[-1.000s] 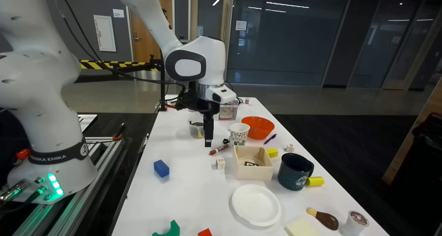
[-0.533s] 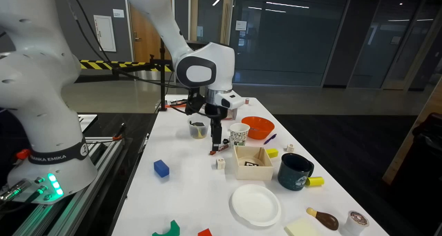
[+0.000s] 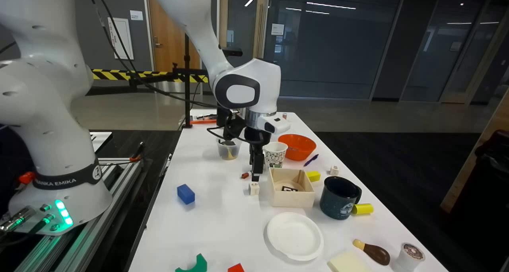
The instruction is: Put the white block in the brown box
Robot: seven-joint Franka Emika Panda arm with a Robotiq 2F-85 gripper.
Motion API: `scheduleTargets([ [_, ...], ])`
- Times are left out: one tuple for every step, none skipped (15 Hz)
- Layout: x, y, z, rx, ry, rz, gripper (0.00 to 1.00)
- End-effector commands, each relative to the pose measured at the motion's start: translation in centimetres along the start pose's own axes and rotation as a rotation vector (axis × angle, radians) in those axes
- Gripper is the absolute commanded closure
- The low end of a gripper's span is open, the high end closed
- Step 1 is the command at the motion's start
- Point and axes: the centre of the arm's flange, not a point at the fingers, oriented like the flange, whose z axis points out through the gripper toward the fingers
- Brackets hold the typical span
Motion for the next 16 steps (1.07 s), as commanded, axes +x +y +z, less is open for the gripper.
scheduleTargets([
  [1.2,-0.6,0.1,-0.005,0.005,-0.022,0.00],
  [0.4,-0.3,0.3,0.000,-0.001,-0.005,0.00],
  [0.5,-0.4,0.3,0.001,-0.001,-0.006,0.00],
  [0.4,-0.4,0.3,0.001,-0.002,-0.005,0.00],
  [0.4,-0.4,0.3,0.000,-0.002,-0.005,0.00],
  [0.1,-0.4,0.4,-0.013,-0.005,-0.005,0.00],
  [-0.4,-0.7,0.8,-0.014,-0.013,-0.007,0.00],
  [-0.6,-0.9,0.9,-0.006,-0.014,-0.012,0.00],
  [-0.8,-1.1,1.1,-0.001,-0.015,-0.018,0.00],
  [-1.0,-1.3,1.5,0.004,-0.022,-0.022,0.00],
  [-1.2,-1.4,1.7,0.006,-0.026,-0.028,0.00],
  [-1.4,-1.5,2.0,0.007,-0.029,-0.035,0.00],
  [-1.6,-1.5,2.3,0.007,-0.033,-0.037,0.00],
  [-1.8,-1.6,2.6,0.007,-0.040,-0.040,0.00],
  [-2.0,-1.5,2.8,0.007,-0.044,-0.042,0.00],
  [-2.0,-1.4,3.1,0.009,-0.049,-0.040,0.00],
])
